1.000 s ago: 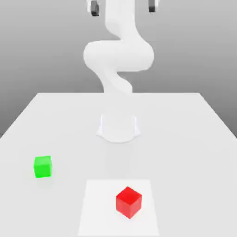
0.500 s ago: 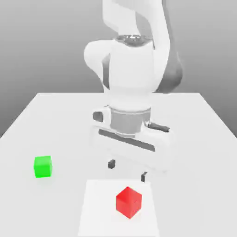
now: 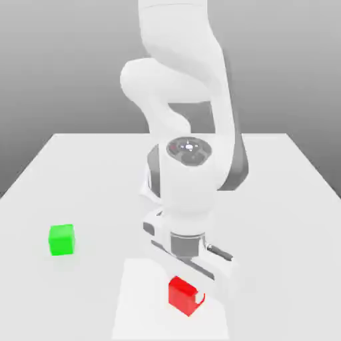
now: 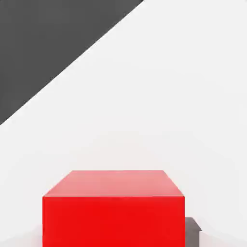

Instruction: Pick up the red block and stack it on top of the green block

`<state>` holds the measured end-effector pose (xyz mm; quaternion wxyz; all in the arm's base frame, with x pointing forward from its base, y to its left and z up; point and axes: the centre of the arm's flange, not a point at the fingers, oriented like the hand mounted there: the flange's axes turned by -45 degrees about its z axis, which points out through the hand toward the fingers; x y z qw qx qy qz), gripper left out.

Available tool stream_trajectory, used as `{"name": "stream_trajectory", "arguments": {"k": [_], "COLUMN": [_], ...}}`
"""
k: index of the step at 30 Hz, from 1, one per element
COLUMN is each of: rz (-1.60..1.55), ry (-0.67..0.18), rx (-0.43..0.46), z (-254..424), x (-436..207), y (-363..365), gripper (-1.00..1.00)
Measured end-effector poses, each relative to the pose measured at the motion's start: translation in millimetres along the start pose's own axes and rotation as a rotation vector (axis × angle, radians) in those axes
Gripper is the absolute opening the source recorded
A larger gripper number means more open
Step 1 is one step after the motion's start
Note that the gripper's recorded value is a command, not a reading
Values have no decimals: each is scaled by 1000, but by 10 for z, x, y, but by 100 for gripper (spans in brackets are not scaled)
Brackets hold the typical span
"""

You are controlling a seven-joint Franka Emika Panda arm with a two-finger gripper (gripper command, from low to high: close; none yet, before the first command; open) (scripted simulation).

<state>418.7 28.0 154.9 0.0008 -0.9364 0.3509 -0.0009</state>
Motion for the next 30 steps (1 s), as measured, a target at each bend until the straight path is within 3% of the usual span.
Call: {"name": "stream_trajectory", "arguments": {"k": [5,12,20,27,28,30], "rz": [8,234,424,449,448,448], "ry": [1,9,1,0,0,0], "rx": [-3,-20,-7,-1,-2,-2], "z": [-489,-735,-911,-363,-295,-295], "x": [38,686,615,578,572,572], "y": [63,1550,3061,3237,3235,3235], "gripper": [-100,-100,-100,-100,100,100]}}
